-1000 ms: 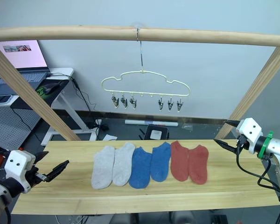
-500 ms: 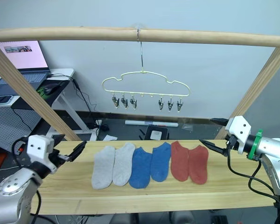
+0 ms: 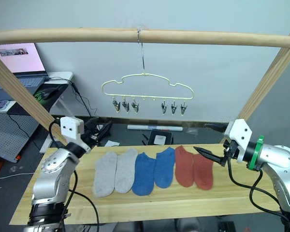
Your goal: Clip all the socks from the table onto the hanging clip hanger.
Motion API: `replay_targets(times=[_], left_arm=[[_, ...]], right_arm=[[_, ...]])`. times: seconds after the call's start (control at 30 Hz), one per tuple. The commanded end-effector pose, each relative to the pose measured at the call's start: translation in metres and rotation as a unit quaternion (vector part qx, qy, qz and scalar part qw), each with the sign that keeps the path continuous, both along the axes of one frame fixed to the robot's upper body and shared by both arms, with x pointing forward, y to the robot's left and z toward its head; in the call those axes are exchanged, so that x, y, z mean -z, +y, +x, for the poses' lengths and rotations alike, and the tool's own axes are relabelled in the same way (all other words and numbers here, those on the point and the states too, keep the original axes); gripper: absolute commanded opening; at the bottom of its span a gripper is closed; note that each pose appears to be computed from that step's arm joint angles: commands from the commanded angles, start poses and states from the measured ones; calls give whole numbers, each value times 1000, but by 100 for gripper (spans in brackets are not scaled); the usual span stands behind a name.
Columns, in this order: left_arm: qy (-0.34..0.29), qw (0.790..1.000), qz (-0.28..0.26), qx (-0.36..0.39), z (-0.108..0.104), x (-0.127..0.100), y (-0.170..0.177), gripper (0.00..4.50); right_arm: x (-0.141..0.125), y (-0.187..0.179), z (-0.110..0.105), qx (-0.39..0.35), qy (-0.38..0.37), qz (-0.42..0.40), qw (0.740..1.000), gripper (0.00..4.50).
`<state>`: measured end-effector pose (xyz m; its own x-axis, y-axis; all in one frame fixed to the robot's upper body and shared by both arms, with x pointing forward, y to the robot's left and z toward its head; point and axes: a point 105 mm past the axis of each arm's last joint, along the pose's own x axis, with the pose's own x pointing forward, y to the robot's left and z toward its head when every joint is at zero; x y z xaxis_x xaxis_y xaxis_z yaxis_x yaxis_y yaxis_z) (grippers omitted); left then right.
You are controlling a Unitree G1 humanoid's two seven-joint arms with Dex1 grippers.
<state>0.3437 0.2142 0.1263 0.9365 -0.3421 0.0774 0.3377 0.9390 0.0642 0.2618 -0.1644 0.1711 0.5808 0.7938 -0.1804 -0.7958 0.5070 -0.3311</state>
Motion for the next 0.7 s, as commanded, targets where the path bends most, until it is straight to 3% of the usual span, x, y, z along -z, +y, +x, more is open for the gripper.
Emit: replay_targets(times=[0.03, 0.4, 0.7], left_arm=[[-34, 999, -2, 10, 9, -15, -9, 274], [-66, 998, -6, -1, 25, -23, -12, 274], [-71, 997, -27, -31, 33, -22, -5, 274]], right_arm=[[-12, 7, -7, -11, -21, 9, 1000, 450], [-27, 35, -14, -51, -37, 27, 998, 450], [-46, 61, -4, -86, -53, 66, 993, 450]])
